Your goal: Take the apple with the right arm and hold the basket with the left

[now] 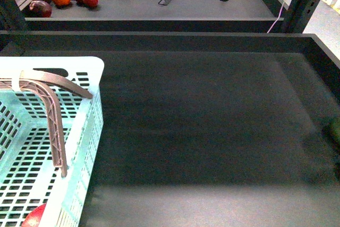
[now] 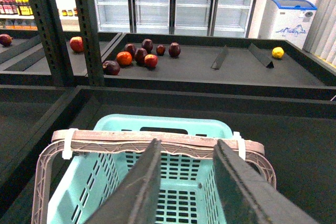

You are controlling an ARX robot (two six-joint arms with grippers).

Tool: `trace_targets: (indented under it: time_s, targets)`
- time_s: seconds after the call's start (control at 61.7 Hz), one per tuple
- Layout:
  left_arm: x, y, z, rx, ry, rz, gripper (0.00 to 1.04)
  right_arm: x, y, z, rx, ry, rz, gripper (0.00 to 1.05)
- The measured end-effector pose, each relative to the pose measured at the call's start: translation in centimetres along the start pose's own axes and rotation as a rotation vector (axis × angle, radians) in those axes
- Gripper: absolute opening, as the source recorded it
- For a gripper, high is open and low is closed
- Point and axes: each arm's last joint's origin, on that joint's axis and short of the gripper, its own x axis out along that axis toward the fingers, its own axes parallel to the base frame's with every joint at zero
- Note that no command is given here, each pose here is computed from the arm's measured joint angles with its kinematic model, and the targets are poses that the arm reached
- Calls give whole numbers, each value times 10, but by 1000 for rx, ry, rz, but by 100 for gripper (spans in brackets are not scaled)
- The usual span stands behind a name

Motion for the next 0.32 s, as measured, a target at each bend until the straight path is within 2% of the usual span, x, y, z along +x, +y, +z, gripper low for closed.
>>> trace_targets:
  time_s: [0.049, 0.178, 0.243, 0.324]
  targets:
    - [0, 0, 0, 0, 0, 0, 51, 0, 0, 0, 0, 0, 0, 96]
    - [0, 0, 0, 0, 0, 0, 78, 0, 0, 0, 0, 0, 0, 96]
    - [0, 0, 0, 0, 0, 0, 98, 0, 0, 0, 0, 0, 0, 96]
    - [0, 0, 0, 2, 0, 0, 97, 0, 0, 0, 0, 0, 0, 96]
